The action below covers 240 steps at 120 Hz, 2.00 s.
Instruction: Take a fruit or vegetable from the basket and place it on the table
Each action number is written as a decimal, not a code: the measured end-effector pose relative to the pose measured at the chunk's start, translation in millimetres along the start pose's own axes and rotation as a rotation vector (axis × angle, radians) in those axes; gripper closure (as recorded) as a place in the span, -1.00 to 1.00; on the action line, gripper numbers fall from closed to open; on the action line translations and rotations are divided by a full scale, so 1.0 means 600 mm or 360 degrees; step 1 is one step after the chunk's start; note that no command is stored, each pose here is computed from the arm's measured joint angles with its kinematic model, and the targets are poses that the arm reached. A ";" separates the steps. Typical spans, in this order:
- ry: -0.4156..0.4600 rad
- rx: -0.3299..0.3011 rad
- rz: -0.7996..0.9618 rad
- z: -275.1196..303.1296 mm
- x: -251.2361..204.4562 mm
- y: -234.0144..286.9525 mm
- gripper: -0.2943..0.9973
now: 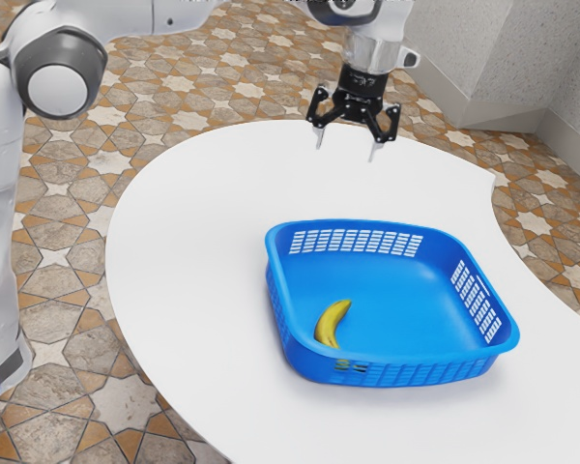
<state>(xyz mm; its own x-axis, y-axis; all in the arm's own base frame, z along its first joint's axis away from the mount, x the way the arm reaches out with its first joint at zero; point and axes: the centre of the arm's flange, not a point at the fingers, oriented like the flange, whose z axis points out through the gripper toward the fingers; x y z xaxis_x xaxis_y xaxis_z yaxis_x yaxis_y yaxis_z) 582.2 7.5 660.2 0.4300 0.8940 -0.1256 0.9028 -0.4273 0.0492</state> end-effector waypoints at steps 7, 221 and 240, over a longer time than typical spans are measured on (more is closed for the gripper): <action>-0.0005 0.0015 -0.0191 0.006 0.007 -0.001 -0.54; -0.0059 -0.0042 0.0377 0.319 -0.213 0.118 -0.54; -0.0076 -0.0067 0.0401 0.323 -0.214 0.120 -0.54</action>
<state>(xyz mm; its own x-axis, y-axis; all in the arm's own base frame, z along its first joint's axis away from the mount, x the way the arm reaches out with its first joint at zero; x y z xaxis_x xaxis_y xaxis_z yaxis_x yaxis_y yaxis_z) 590.3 -164.3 488.0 0.6415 0.7521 -0.1508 0.7671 -0.6291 0.1257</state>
